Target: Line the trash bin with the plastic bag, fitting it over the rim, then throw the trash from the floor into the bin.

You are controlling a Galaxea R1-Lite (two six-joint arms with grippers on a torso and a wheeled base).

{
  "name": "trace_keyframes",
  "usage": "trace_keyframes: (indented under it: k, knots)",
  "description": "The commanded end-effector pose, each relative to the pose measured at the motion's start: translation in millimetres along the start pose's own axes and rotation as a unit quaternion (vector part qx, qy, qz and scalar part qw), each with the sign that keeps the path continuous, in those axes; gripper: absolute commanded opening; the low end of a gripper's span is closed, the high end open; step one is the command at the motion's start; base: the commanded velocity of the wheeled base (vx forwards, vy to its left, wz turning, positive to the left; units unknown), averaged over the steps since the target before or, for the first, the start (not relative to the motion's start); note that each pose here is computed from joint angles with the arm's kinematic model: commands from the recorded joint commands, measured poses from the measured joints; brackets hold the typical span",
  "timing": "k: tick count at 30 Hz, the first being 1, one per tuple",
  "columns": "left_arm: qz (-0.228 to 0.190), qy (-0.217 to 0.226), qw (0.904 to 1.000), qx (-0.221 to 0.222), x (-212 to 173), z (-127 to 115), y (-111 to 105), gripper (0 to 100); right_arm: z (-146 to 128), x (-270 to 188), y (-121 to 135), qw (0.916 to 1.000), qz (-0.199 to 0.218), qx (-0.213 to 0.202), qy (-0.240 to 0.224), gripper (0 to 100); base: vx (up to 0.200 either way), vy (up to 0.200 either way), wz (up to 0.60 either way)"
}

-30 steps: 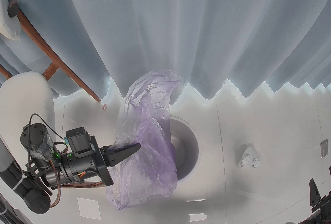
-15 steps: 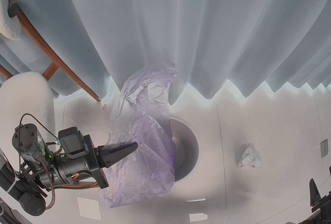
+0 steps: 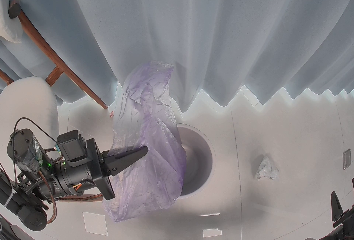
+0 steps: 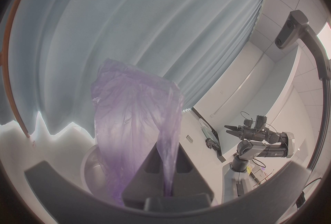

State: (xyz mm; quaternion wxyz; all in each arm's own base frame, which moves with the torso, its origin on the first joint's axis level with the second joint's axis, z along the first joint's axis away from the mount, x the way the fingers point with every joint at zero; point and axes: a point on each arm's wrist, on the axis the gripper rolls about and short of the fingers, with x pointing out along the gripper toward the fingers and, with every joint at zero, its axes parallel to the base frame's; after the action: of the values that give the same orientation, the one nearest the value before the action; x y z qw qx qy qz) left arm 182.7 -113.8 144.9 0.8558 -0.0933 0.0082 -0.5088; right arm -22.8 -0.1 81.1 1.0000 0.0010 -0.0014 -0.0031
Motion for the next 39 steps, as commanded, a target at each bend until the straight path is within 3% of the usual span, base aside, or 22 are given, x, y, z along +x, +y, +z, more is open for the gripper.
trace_keyframes:
  k: [1,8,15,24,32,39]
  knots:
    - [0.004,0.004,1.0,-0.003,3.1,-2.1,2.9,0,-5.3,-0.1,0.0,1.0,0.0,0.001,0.0,100,0.0,0.0,0.0]
    - [0.006,-0.009,0.9999,0.004,5.8,3.4,4.4,0,-5.3,-0.1,0.0,1.0,0.0,0.0,0.0,100,0.0,0.0,0.0]
    - [0.011,-0.021,0.9997,0.01,8.9,8.6,7.2,0,-5.3,-0.1,0.0,1.0,0.0,0.001,0.0,100,0.0,-0.171,0.0]
    - [0.02,-0.007,0.9998,0.001,16.6,0.4,14.8,0,-5.3,-0.1,0.0,1.0,0.0,0.001,0.0,100,0.0,0.0,0.0]
    - [0.064,-0.029,0.9975,-0.008,26.5,4.4,22.7,0,-5.3,-0.1,0.0,1.0,0.0,0.001,0.0,100,0.0,0.0,0.0]
    - [0.087,-0.045,0.9951,-0.01,30.4,8.7,23.1,0,-5.3,-0.1,0.0,1.0,0.0,0.001,0.0,100,-0.2,0.0,0.0]
